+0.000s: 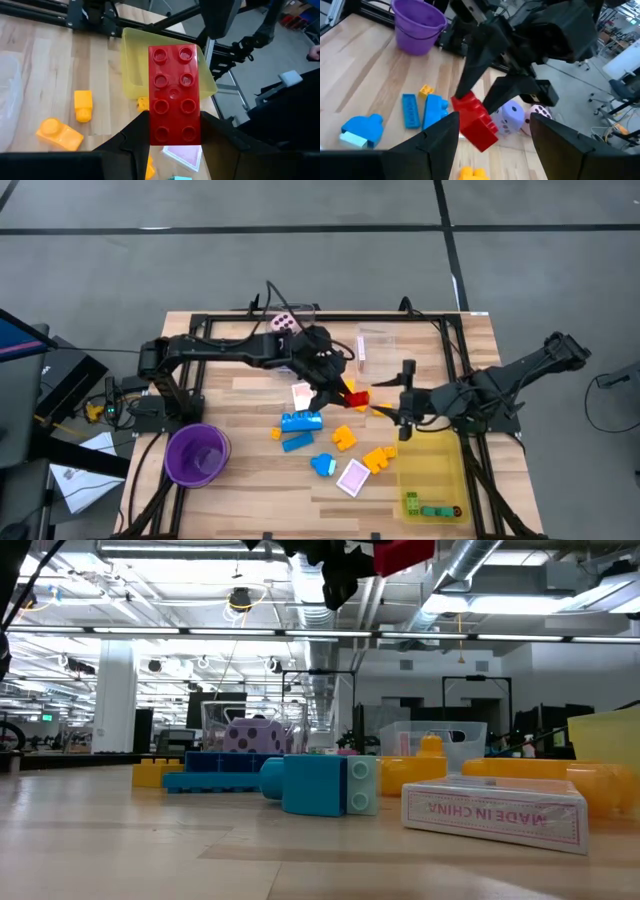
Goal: Pick & Place Toys
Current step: Put the red game piece into the bin
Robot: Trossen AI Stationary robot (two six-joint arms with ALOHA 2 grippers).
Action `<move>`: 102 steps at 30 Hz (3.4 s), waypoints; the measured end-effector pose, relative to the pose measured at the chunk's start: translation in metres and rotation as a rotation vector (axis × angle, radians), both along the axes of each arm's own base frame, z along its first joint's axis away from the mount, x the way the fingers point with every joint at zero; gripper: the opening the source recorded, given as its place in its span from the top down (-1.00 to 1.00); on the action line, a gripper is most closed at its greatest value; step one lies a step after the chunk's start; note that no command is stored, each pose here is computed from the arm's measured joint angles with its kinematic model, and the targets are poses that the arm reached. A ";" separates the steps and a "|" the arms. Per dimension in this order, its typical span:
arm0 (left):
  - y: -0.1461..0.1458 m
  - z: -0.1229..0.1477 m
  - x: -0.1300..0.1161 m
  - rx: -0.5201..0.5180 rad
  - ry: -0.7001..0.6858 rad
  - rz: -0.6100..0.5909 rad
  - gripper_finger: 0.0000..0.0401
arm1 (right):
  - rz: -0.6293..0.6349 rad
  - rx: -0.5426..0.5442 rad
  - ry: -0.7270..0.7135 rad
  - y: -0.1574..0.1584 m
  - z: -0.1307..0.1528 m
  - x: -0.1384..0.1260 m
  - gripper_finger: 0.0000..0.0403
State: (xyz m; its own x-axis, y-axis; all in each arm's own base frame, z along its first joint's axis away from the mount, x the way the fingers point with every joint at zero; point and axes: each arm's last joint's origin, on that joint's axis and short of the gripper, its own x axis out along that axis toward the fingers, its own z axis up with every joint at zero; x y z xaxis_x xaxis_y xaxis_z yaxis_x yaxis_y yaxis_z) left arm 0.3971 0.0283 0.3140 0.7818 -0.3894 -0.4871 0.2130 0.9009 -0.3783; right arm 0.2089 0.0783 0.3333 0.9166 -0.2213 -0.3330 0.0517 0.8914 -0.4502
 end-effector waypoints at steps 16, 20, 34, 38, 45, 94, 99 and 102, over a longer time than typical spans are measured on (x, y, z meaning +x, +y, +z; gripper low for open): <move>-0.006 0.007 0.002 -0.193 -0.019 -0.086 0.31 | 0.148 -0.038 0.011 0.004 0.000 0.005 -0.16; -0.006 0.010 0.003 -0.239 -0.026 -0.097 0.31 | 0.147 -0.045 0.016 0.004 -0.001 0.007 -0.16; -0.007 0.017 0.006 -0.302 -0.071 -0.095 0.31 | 0.149 -0.026 -0.026 0.007 -0.001 0.016 -0.13; -0.007 0.017 0.006 -0.304 -0.068 -0.094 0.31 | 0.149 -0.018 -0.051 0.007 0.002 0.016 -0.04; -0.007 0.017 0.006 -0.305 -0.064 -0.094 0.31 | 0.156 -0.011 -0.053 0.007 0.002 0.016 0.26; 0.018 0.016 0.006 -0.082 -0.176 -0.037 -0.15 | -0.624 0.969 0.578 0.033 -0.056 -0.072 0.54; 0.015 0.016 0.007 -0.063 -0.175 -0.010 -0.15 | -0.783 1.089 0.602 0.045 -0.060 -0.084 0.54; 0.015 0.016 0.007 -0.062 -0.175 -0.010 -0.16 | -0.896 1.150 0.628 0.053 -0.067 -0.087 0.54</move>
